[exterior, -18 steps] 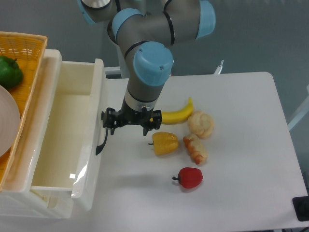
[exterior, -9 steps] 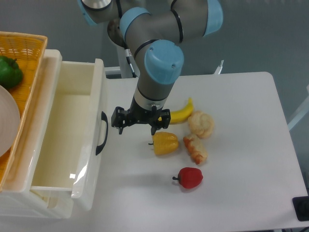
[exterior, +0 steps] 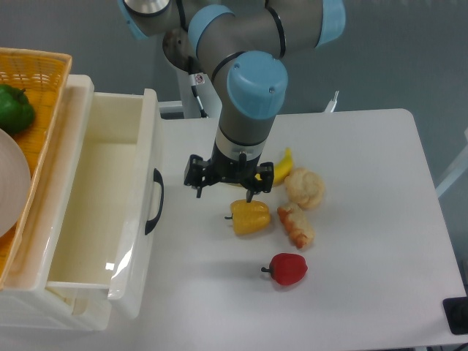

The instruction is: Slide the top white drawer open

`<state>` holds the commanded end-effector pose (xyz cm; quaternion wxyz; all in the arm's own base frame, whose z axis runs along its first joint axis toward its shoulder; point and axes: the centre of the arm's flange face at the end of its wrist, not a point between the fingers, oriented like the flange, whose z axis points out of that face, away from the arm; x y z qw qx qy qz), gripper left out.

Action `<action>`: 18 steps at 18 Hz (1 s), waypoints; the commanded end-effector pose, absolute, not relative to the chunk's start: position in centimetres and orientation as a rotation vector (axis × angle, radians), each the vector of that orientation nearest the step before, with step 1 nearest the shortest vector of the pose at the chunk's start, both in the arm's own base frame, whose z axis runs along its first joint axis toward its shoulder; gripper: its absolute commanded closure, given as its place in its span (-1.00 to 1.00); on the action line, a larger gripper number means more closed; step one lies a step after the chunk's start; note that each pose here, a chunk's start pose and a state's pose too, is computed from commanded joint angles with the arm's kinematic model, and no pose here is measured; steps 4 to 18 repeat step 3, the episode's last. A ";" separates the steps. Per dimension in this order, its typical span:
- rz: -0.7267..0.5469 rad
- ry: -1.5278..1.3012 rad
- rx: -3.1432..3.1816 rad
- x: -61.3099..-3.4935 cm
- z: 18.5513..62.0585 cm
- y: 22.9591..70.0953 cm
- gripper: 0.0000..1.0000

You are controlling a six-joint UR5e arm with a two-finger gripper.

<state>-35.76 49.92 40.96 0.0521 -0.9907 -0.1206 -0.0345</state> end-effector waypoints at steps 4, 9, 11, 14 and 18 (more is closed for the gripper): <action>-0.028 -0.330 -3.016 -36.5 41.3 49.7 -1.00; -0.028 -0.330 -3.016 -36.5 41.3 49.7 -1.00; -0.028 -0.330 -3.016 -36.5 41.3 49.7 -1.00; -0.028 -0.330 -3.016 -36.5 41.3 49.7 -1.00; -0.028 -0.330 -3.016 -36.5 41.3 49.7 -1.00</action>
